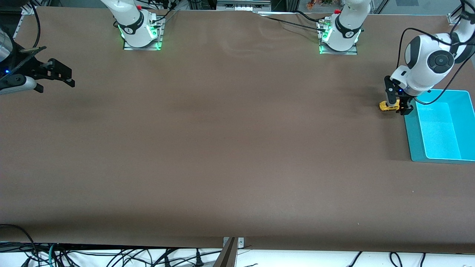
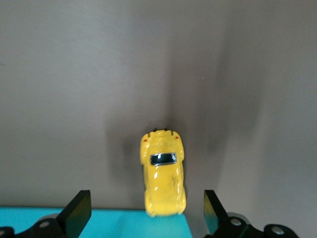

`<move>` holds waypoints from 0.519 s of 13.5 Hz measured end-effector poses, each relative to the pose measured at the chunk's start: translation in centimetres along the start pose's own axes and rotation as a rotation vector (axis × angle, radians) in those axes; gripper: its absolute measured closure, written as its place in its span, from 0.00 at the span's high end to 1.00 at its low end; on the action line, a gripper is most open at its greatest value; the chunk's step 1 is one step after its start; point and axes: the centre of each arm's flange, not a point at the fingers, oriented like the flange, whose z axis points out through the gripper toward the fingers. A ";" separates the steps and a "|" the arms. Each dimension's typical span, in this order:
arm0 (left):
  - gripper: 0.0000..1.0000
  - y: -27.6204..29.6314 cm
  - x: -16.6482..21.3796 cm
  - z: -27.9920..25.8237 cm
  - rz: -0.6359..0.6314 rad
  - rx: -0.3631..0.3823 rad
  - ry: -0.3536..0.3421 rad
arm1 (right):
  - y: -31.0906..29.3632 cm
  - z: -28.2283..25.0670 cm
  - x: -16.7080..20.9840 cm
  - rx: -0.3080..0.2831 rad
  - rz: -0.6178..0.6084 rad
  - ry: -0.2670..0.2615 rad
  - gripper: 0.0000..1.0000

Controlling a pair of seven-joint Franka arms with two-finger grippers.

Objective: Wind and store yellow beetle car
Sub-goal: 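Close the left gripper around the yellow car and lift it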

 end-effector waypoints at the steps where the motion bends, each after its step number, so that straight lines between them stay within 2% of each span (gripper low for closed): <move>1: 1.00 0.4 0.0 1.6 -0.008 0.001 0.032 | 0.0 0.0 0.0 0.000 0.000 0.000 1.00; 3: 1.00 1.3 0.2 3.7 -0.012 0.004 0.071 | 0.0 0.0 0.0 -0.001 0.001 -0.001 1.00; 5: 1.00 1.6 -0.2 4.2 0.012 0.012 0.065 | 0.0 0.0 0.0 -0.001 0.001 0.000 1.00; 7: 0.78 1.5 -0.3 4.0 0.042 0.033 0.050 | -0.1 0.4 0.2 0.002 0.000 -0.006 1.00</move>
